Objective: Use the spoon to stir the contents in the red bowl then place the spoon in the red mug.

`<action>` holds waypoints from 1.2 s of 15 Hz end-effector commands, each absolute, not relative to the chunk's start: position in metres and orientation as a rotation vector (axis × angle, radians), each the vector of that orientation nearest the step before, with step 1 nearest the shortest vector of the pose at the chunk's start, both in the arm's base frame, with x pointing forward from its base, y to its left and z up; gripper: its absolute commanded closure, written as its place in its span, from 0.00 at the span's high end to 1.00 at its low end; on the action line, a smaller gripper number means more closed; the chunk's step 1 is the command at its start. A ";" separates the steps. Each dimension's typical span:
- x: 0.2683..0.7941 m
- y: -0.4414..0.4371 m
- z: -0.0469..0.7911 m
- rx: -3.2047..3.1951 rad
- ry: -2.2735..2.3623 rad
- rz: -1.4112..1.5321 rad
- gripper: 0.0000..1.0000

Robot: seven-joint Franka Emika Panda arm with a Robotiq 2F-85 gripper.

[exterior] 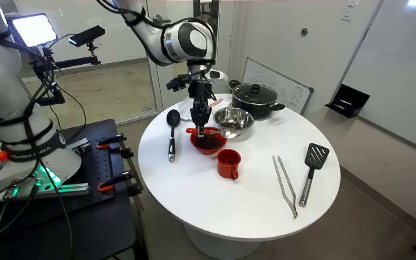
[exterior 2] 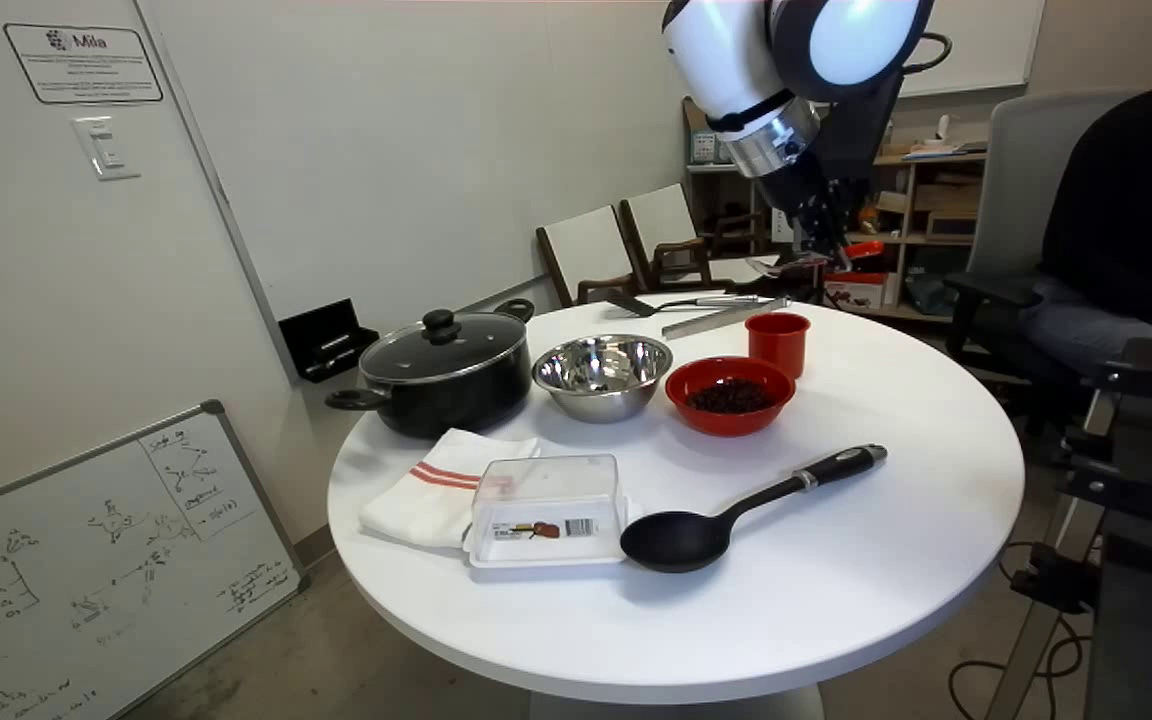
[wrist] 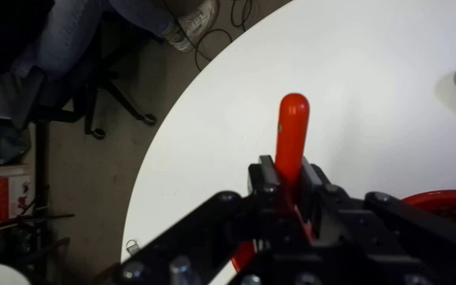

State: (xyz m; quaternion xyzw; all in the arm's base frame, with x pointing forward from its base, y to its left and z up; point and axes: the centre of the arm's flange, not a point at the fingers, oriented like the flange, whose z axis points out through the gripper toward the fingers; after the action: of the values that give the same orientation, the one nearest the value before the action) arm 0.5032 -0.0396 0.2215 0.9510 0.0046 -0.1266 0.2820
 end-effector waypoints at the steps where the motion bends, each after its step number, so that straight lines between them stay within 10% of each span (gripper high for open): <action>1: 0.518 -0.057 0.219 2.659 0.071 -0.469 0.04; 18: 0.549 -0.092 0.179 2.648 -0.007 -0.736 0.04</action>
State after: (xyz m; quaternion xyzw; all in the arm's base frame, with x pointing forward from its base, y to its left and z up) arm 0.5302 -0.0834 0.1845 0.9460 0.0078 -0.2602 0.1933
